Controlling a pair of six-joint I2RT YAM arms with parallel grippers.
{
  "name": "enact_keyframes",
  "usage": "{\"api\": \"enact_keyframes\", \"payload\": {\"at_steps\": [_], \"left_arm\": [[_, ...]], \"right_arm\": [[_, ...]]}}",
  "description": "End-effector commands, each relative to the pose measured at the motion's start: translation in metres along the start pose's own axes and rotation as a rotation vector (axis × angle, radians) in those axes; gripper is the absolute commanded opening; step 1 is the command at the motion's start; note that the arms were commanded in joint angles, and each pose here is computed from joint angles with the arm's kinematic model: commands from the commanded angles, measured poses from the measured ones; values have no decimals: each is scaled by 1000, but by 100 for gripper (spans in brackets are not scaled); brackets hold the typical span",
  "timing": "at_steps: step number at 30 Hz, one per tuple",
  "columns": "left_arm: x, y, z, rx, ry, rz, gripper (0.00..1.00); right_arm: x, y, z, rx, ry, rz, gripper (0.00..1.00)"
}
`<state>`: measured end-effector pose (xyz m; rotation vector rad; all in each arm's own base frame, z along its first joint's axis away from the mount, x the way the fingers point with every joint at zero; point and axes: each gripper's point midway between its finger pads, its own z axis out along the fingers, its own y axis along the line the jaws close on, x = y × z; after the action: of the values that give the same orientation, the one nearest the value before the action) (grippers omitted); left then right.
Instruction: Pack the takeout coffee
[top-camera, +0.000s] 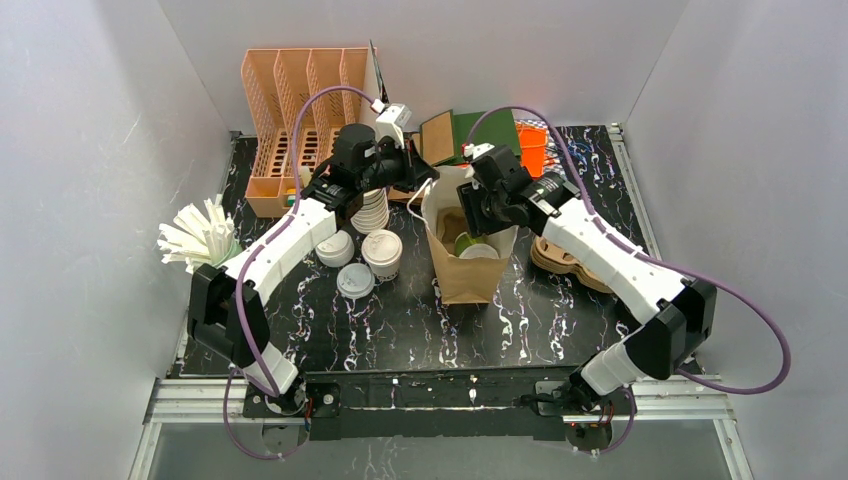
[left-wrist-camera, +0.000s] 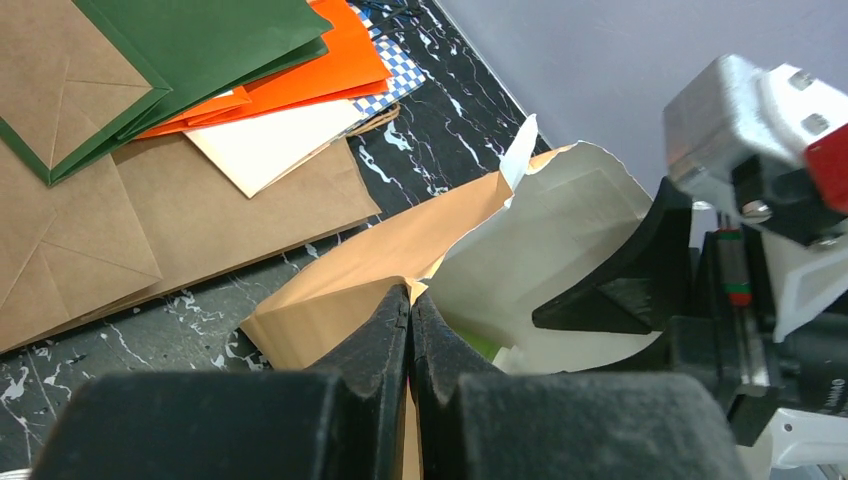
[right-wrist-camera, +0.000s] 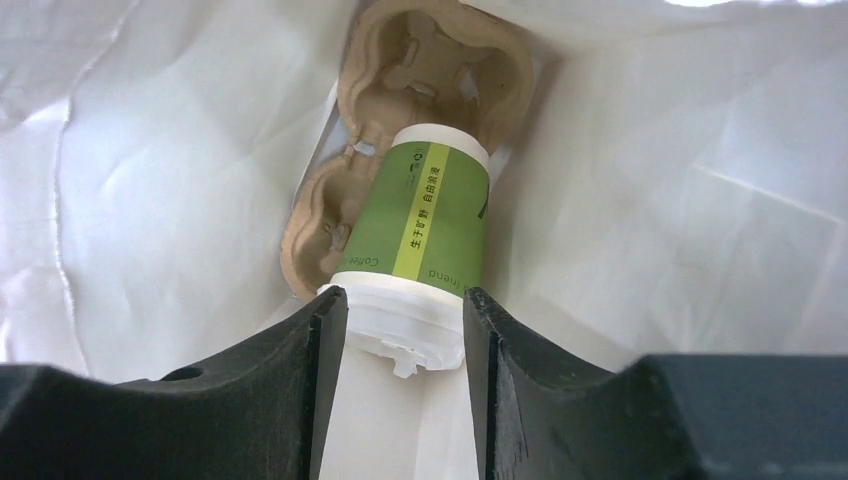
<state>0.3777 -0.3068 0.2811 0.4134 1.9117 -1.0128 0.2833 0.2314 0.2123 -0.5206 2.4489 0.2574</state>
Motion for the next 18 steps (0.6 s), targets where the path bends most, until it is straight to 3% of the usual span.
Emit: {"api": "enact_keyframes", "payload": {"at_steps": [1, 5, 9, 14, 18], "left_arm": [[-21, -14, -19, 22, -62, 71, 0], [-27, -11, -18, 2, -78, 74, 0], [-42, -14, -16, -2, -119, 74, 0], [-63, -24, -21, 22, -201, 46, 0], [-79, -32, -19, 46, -246, 31, 0]], "right_arm": [[-36, 3, -28, -21, -142, 10, 55], [-38, 13, -35, -85, -154, -8, 50], [-4, 15, -17, -102, -71, -15, 51], [16, 15, 8, -99, -44, -19, 64], [9, 13, 17, -69, -124, -28, 68]]}}
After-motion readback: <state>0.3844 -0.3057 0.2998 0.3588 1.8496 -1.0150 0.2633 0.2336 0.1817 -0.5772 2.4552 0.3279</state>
